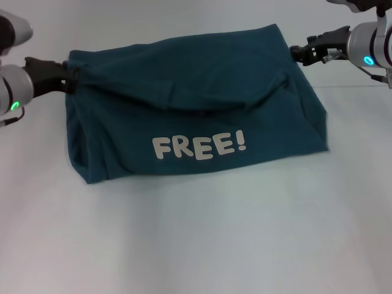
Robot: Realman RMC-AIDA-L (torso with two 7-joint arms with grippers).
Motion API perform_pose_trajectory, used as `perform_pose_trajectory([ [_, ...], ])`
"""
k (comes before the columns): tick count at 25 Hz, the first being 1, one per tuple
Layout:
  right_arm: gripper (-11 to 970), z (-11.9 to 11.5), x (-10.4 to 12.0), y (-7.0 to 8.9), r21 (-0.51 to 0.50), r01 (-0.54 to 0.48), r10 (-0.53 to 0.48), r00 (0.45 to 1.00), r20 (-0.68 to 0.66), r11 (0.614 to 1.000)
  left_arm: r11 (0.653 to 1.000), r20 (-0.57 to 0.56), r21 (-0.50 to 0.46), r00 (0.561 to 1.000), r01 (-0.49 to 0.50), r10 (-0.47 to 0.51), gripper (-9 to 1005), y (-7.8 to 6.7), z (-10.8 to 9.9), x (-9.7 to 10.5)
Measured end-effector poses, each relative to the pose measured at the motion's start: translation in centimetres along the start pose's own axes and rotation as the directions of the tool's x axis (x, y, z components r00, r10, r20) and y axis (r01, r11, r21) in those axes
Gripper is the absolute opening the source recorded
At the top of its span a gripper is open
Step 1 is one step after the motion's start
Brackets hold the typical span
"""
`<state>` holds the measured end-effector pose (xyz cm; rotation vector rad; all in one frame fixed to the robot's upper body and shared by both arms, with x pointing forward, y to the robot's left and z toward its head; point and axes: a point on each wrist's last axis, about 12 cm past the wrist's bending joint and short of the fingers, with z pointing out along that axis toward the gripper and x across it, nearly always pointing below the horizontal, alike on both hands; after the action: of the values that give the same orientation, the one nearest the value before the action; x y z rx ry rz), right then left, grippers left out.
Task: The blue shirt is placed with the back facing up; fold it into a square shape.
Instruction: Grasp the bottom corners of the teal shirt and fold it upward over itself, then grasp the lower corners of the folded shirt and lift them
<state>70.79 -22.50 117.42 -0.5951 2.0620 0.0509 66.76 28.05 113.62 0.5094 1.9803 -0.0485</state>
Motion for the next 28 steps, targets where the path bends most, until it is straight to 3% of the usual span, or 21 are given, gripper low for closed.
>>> perform_pose_trajectory([
  [4, 296, 0.0, 0.3, 0.2, 0.004, 0.001, -0.001, 1.000, 0.007, 1.000, 0.999, -0.016, -0.052, 1.000, -0.014, 0.014, 113, -0.3, 0.5, 1.0],
  [10, 549, -0.5, 0.3, 1.0, 0.007, 0.026, -0.027, 0.999, 0.034, 1.000, 0.998, -0.028, -0.055, 0.999, -0.026, 0.024, 188, -0.5, 0.6, 1.4],
  [15, 703, -0.5, 0.5, 1.5, -0.007, 0.041, -0.041, 0.999, 0.028, 0.999, 0.998, -0.034, -0.046, 0.999, -0.044, 0.042, 373, -0.8, 0.7, 1.4],
  [23, 703, -1.4, 0.6, 1.3, -0.013, 0.021, -0.021, 0.999, 0.036, 1.000, 0.999, -0.025, -0.033, 0.999, -0.035, 0.034, 752, -1.1, 0.0, 1.7],
  [28, 703, -3.2, 0.5, 1.5, -0.032, -0.004, 0.006, 0.999, 0.051, 0.999, 0.996, -0.105, 0.084, 0.994, 0.033, -0.024, 745, -1.5, -1.5, 1.1],
])
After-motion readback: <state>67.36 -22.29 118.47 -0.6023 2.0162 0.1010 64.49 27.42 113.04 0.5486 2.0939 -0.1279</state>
